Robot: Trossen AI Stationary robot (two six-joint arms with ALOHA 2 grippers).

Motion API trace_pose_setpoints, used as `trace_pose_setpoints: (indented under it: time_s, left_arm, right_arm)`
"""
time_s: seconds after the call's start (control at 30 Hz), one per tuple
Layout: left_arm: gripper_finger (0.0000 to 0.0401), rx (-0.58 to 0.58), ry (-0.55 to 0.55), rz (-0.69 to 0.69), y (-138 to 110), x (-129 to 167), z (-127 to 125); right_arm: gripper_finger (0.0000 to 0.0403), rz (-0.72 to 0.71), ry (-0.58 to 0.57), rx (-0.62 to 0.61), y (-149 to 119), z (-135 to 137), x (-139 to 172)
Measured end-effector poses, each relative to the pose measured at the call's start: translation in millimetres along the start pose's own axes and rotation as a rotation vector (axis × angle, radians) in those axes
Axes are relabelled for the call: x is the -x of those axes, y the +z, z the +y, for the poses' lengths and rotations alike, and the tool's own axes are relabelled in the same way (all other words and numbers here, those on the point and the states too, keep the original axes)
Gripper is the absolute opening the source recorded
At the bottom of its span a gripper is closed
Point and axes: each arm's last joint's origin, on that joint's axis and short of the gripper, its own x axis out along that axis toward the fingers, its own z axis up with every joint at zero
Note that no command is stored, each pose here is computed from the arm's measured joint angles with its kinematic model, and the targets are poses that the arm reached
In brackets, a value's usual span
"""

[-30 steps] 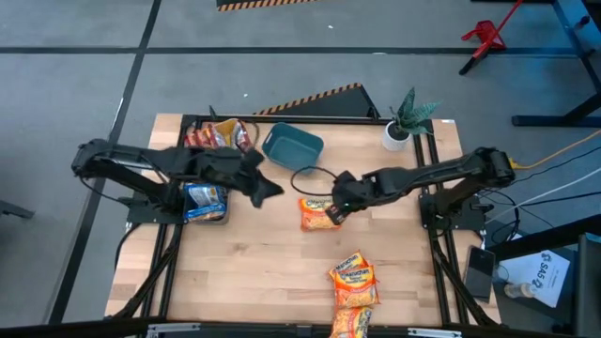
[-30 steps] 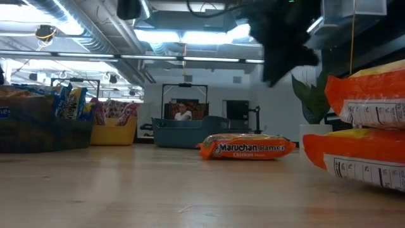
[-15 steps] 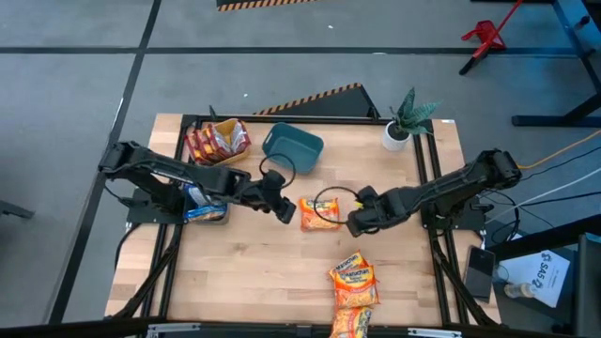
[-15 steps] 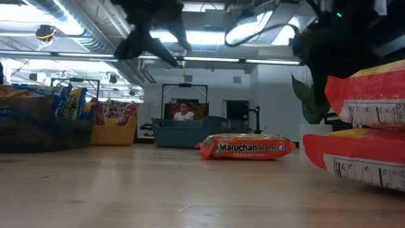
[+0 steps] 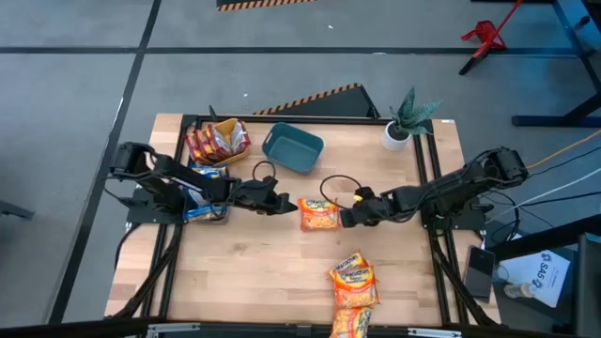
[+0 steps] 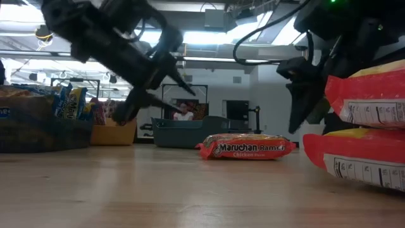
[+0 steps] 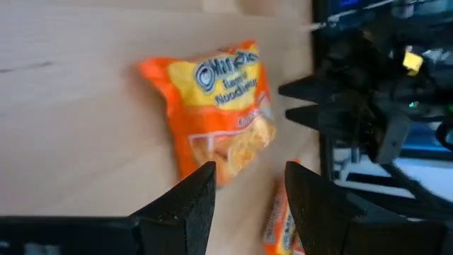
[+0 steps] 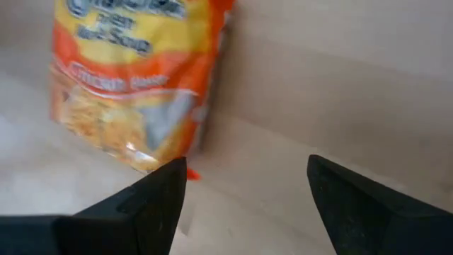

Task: Sort Maruchan noodles
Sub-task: Put the orange noodle pack into the blue bin

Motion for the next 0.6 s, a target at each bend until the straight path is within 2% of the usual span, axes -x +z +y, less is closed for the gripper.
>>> trace_pose_setpoints:
  time_s: [0.07, 0.37, 0.6]
  left_arm:
    - [0.0165, 0.006, -0.029, 0.007, 0, -6, 4]
    - [0.0212, 0.004, 0.089, 0.037, -5, -27, 35]
    - [0.0247, 0.098, 0.062, -0.013, -5, -35, 38]
  right_arm:
    - [0.028, -0.015, 0.02, 0.0, 6, 2, 0]
    - [0.028, -0.037, 0.016, 0.007, 21, 1, -2]
    - [0.028, -0.046, 0.033, 0.008, 21, 3, -7]
